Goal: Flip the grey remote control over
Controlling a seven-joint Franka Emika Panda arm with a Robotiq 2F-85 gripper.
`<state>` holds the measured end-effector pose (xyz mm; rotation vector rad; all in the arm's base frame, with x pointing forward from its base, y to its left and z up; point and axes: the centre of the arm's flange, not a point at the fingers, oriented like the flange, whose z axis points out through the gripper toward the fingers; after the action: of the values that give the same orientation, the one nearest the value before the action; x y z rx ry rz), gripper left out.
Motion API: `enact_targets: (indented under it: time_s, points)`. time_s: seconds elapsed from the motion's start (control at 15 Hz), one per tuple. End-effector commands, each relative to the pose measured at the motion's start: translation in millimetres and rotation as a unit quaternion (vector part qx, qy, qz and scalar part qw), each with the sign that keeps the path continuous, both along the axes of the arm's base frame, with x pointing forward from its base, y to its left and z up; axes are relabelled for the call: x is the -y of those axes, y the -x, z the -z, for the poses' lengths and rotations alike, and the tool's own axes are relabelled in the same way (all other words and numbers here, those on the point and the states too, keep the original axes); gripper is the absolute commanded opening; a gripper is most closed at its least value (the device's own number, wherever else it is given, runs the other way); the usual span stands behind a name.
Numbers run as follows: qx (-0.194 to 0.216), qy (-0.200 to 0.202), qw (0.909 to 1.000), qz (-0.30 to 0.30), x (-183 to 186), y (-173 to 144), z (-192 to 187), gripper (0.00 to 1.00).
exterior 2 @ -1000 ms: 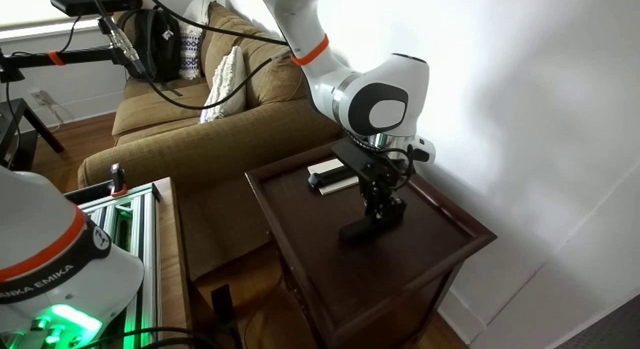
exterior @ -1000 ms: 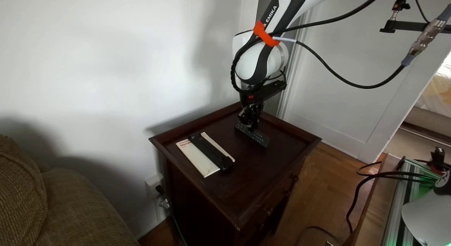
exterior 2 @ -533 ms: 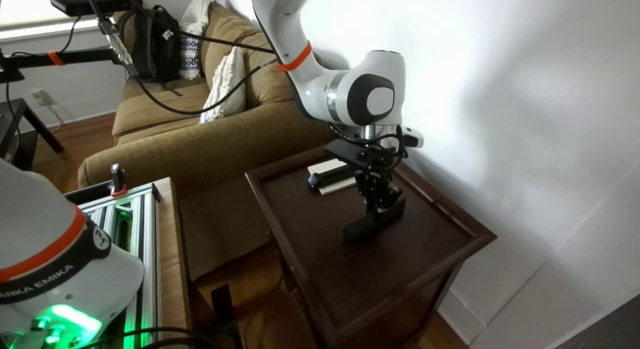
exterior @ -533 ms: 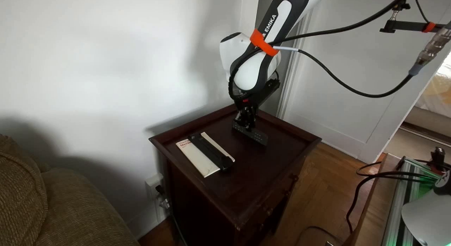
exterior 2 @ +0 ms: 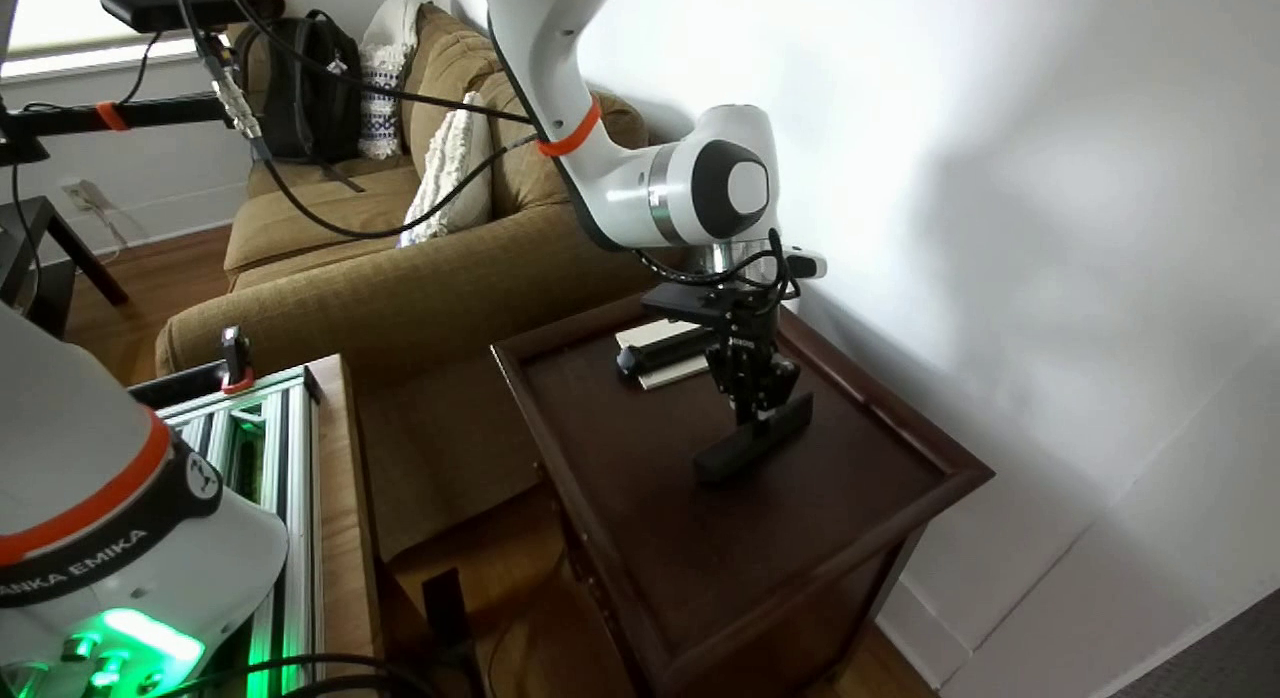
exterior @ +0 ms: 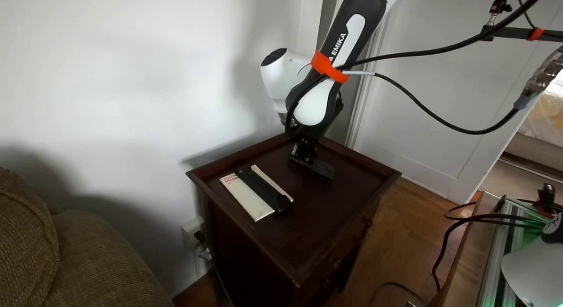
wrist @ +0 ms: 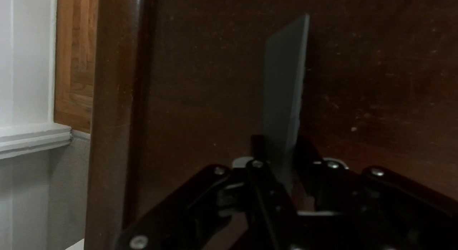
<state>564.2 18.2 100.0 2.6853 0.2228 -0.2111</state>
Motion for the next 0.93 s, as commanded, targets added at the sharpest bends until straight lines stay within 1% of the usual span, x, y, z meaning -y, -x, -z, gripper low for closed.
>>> enact_targets:
  time_s: [0.0, 0.07, 0.13, 0.27, 0.53, 0.87]
  points:
    - [0.005, 0.009, 0.9999, -0.009, -3.0, -3.5, 16.1, 0.06]
    - [0.006, 0.005, 0.9999, -0.009, -4.2, -3.9, 16.0, 0.06]
    - [0.000, -0.009, 0.9999, -0.007, -6.4, -4.0, 19.2, 0.06]
    - [0.001, -0.001, 1.0000, -0.008, -9.8, -3.9, 27.5, 0.06]
    - [0.010, 0.064, 0.9979, -0.004, -7.8, -4.3, 30.7, 0.06]
    - [0.012, 0.102, 0.9947, -0.010, -15.7, -5.4, 37.9, 0.06]
